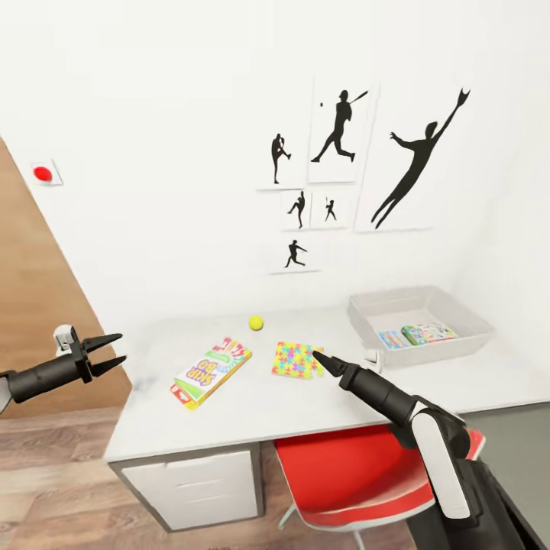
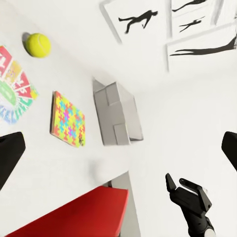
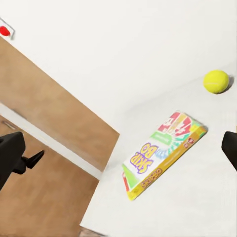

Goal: Put all the toys in the child's room - the three board games (two on the bed and one on the table), the two jigsaw puzzles on the table, and the tennis ball on the table - inside the toy box on the table in the child's room.

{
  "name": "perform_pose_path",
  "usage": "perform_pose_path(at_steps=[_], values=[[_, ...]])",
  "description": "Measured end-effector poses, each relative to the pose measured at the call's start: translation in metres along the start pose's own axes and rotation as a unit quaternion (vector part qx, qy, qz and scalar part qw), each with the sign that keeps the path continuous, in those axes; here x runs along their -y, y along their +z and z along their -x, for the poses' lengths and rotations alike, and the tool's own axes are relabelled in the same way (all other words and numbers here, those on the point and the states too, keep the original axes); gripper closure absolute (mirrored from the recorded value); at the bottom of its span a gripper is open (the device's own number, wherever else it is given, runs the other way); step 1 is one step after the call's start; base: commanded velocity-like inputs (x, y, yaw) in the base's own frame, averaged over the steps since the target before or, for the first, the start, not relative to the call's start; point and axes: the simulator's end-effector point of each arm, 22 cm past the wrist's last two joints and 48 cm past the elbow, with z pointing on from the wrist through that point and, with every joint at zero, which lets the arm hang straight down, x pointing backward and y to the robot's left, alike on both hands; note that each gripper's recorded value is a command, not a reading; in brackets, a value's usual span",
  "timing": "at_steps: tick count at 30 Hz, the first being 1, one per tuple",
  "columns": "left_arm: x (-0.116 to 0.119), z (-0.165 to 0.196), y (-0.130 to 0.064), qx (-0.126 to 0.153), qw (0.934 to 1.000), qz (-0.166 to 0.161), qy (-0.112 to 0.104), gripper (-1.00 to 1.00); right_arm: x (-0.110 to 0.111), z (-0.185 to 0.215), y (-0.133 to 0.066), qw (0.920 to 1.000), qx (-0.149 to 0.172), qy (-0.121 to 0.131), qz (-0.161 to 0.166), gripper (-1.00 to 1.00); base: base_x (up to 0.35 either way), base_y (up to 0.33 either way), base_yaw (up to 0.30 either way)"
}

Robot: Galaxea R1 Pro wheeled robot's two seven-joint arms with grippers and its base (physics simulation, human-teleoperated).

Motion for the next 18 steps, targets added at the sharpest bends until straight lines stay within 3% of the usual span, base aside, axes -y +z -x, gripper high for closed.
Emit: perform_pose_path(at_steps=[13,18], values=[[-0.0004,-0.0006,0.0,-0.001,1.0,0.001,0.0,-1.0,0.0006,0.0003,-0.0008,1.0,0.0,-0.001,-0.001,-1.0,-0.031,0.276,0.276],[-0.0006,-0.0008,0.0,-0.001,1.0,0.002,0.001,-1.0,0.0013,0.0007,-0.0017,1.0,-0.001,-0.003,-0.001,-1.0,0.088,0.264,0.1]])
